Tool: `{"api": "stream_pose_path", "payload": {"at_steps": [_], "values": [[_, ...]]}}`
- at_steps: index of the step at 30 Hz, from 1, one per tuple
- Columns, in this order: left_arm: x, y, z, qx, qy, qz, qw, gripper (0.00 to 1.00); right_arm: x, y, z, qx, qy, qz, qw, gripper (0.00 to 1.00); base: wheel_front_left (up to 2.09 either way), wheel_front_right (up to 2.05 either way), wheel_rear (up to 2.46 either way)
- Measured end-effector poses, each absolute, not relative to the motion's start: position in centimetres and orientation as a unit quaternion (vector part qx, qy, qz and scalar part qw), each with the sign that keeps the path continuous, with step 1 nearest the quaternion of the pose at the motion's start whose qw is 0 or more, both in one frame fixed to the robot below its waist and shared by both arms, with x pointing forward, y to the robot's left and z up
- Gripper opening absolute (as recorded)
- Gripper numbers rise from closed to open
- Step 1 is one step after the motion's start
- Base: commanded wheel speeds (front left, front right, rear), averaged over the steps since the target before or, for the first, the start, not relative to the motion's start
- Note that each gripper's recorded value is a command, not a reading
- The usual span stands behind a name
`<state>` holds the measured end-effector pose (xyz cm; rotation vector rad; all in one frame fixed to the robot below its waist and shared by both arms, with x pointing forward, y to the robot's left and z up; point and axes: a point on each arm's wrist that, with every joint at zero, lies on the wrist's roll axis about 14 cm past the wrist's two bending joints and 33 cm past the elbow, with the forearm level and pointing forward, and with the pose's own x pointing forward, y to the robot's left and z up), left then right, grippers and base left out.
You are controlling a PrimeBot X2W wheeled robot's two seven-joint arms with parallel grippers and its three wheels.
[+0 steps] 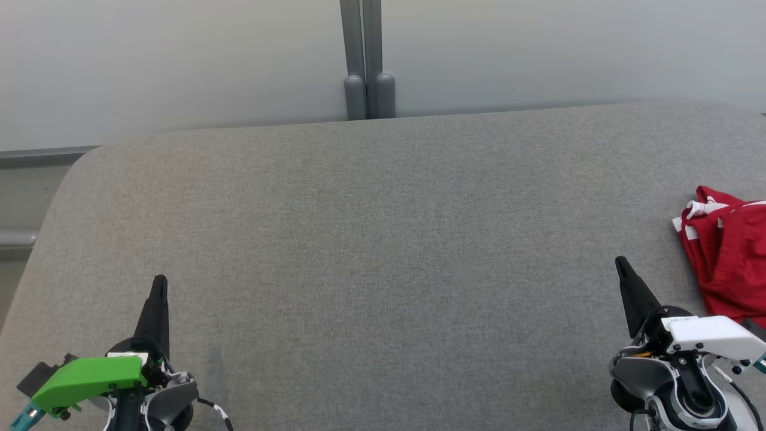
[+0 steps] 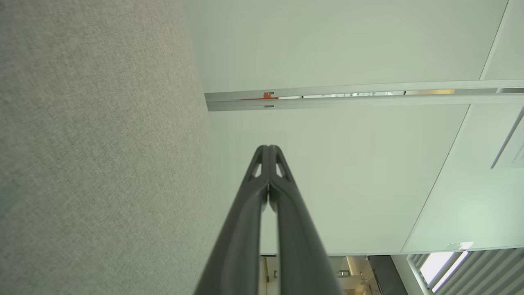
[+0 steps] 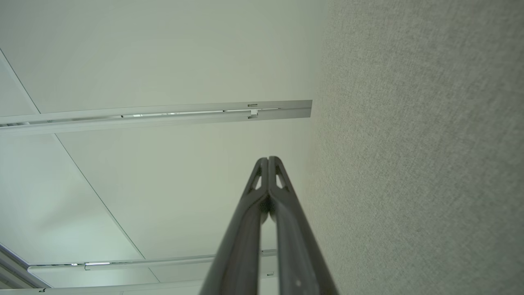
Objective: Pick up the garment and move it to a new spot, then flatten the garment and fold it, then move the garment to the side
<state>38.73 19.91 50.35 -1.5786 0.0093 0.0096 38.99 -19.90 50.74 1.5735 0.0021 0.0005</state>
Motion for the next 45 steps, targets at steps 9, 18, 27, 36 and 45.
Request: {"api": "stream_pose_path", "payload": {"at_steps": [9,18,27,36,45], "values": [[38.73,19.91,50.35,-0.710,0.004,0.004,0.704,0.00,38.98,-19.90,50.73,0.708,0.001,0.000,0.706,0.00,0.00,0.00,0.00],[38.73,19.91,50.36,-0.710,0.004,0.004,0.704,0.00,38.98,-19.90,50.73,0.708,0.001,0.000,0.706,0.00,0.00,0.00,0.00],[38.73,19.91,50.36,-0.710,0.004,0.004,0.704,0.00,38.98,-19.90,50.74,0.708,0.001,0.000,0.706,0.00,0.00,0.00,0.00],[38.73,19.91,50.36,-0.710,0.004,0.004,0.704,0.00,38.98,-19.90,50.74,0.708,0.001,0.000,0.706,0.00,0.00,0.00,0.00],[38.73,19.91,50.36,-0.710,0.004,0.004,0.704,0.00,38.98,-19.90,50.73,0.708,0.001,0.000,0.706,0.00,0.00,0.00,0.00]]}}
